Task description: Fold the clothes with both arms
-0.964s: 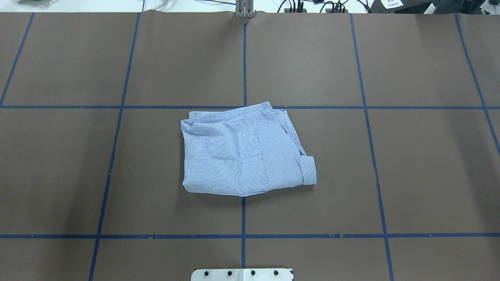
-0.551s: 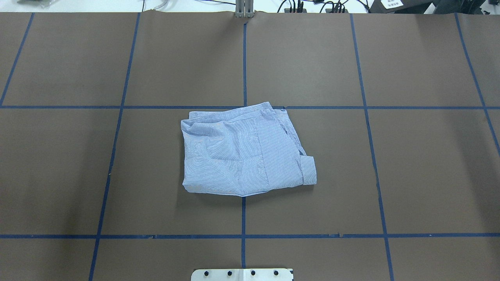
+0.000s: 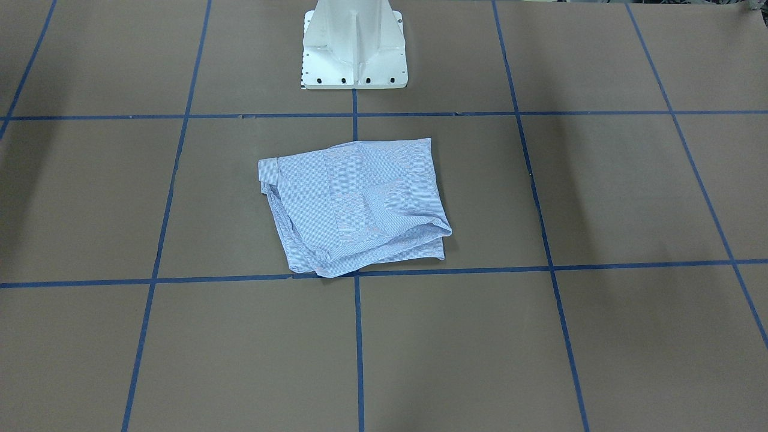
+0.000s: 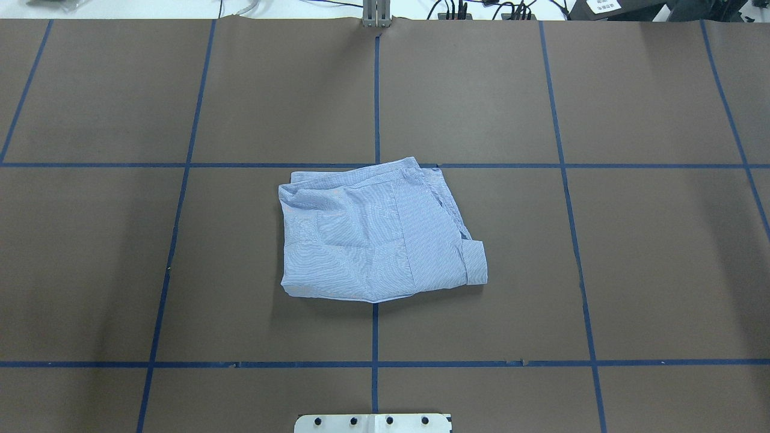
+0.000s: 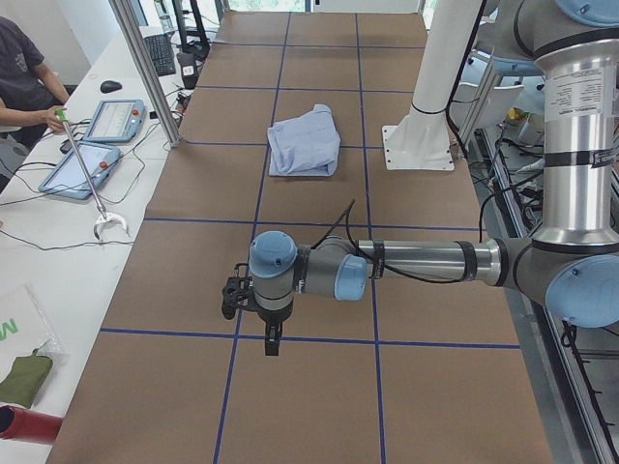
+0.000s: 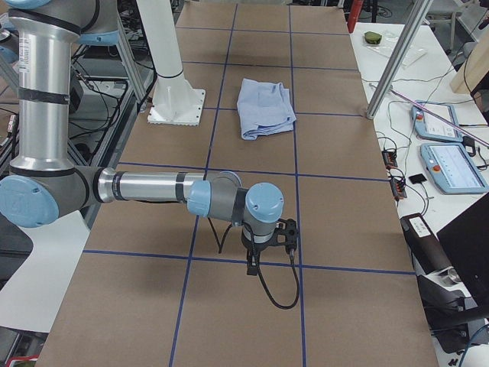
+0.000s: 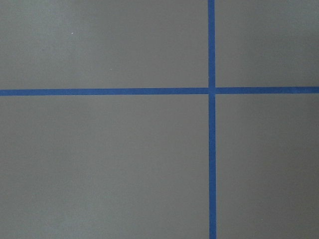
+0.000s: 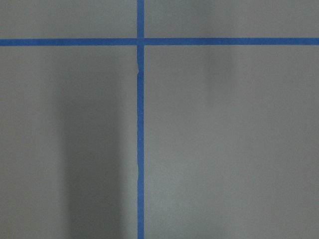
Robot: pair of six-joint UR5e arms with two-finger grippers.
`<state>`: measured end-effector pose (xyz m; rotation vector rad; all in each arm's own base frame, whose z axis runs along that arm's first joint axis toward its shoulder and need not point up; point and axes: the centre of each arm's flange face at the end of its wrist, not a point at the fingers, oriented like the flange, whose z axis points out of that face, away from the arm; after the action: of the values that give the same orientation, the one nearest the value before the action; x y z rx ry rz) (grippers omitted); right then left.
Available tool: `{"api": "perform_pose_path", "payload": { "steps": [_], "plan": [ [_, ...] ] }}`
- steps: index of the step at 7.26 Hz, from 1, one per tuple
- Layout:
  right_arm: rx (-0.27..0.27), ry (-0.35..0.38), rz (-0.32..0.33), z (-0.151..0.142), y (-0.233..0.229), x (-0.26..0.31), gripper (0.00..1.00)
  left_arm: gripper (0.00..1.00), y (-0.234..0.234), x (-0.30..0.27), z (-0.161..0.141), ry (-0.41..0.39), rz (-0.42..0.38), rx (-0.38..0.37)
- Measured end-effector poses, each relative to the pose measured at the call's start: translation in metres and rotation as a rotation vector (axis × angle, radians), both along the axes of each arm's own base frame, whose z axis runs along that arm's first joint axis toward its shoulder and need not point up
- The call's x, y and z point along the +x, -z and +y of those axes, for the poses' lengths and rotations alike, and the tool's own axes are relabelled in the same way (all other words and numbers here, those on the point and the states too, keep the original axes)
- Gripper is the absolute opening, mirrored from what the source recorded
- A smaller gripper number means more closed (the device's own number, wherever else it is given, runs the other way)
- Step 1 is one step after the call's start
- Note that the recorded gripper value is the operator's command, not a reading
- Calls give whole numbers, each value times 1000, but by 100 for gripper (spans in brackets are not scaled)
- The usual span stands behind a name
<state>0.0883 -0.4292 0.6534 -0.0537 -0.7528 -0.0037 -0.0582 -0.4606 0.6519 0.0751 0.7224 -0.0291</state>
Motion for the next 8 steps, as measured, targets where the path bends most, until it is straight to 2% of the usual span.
{"api": "perform_pose_path", "payload": {
  "steps": [2, 4, 8],
  "plan": [
    [3, -43, 38, -4, 1, 0, 100, 100, 0, 0, 0, 0, 0, 1],
    [-3, -55, 42, -6, 2, -4, 100, 100, 2, 0, 0, 0, 0, 4],
    [38, -32, -11, -13, 12, -22, 100, 100, 4, 0, -1, 0, 0, 9]
  ]
}}
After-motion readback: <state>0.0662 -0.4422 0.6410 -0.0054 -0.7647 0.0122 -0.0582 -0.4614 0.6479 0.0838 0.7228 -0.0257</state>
